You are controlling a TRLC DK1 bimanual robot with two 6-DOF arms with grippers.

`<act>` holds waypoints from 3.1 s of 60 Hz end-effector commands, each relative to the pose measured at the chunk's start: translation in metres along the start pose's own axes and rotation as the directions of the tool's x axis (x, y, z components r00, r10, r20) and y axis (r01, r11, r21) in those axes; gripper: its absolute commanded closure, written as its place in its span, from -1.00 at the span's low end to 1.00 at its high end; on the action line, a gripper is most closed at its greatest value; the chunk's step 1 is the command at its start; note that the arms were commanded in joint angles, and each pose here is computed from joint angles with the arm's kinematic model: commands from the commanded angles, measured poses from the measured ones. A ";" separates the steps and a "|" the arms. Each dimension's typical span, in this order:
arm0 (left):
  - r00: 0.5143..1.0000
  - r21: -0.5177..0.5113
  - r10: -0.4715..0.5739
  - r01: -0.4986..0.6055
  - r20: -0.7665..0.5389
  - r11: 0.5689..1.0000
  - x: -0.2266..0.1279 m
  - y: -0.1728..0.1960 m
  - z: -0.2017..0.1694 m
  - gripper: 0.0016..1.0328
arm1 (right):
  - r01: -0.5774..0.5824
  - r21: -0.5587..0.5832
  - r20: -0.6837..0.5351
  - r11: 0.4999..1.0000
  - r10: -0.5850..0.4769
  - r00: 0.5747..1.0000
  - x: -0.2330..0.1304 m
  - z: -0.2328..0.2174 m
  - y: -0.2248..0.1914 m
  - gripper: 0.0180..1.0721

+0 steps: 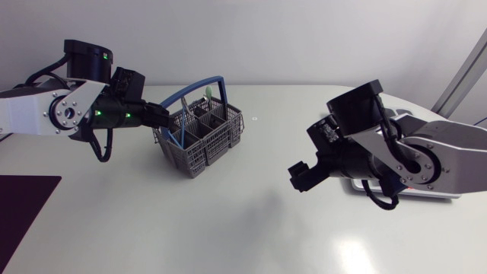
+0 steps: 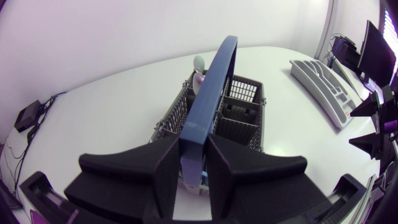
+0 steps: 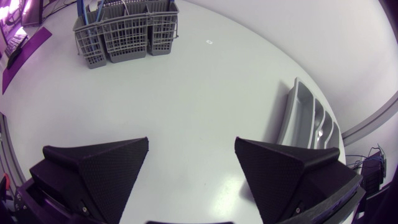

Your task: Unload the cutlery basket into the drawer organizer.

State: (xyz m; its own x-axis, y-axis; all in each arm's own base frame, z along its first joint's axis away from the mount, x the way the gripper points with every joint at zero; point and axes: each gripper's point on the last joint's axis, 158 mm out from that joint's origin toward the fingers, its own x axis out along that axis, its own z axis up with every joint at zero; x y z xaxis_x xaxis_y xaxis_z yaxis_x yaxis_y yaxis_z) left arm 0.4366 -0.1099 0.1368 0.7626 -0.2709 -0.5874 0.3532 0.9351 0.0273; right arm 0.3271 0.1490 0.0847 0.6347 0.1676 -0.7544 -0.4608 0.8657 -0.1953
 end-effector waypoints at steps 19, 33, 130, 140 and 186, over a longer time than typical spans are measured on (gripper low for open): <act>0.996 0.034 -0.079 0.080 -0.037 0.996 -0.056 -0.025 -0.041 0.93 | -0.003 -0.023 0.011 1.000 0.004 1.000 -0.001 0.009 0.003 -0.90; 0.991 0.085 -0.117 0.122 -0.060 0.989 -0.106 -0.043 -0.085 0.93 | -0.013 -0.034 0.020 0.999 0.014 1.000 -0.006 0.008 0.008 -0.90; 0.921 -0.034 -0.246 0.248 -0.300 0.968 -0.068 -0.011 -0.172 0.93 | -0.448 -0.008 0.074 0.894 0.448 0.891 0.099 0.105 0.107 0.71; 0.929 -0.045 -0.243 0.240 -0.281 0.970 -0.054 -0.007 -0.162 0.93 | -0.533 -0.020 0.086 0.846 0.533 0.842 0.083 0.107 0.123 0.71; 0.882 0.000 -0.348 0.367 -0.318 0.930 0.030 -0.050 -0.131 0.93 | -0.583 -0.052 0.059 0.811 0.585 0.809 0.004 0.042 0.136 0.71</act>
State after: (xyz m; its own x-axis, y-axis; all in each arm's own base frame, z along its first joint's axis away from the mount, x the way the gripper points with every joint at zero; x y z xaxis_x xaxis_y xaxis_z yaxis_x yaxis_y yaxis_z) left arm 0.3785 -0.0953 0.0195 0.4537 -0.4142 -0.7890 0.5410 0.8316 -0.1255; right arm 0.3009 0.2793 0.0695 0.2815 0.6296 -0.7241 -0.7578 0.6088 0.2347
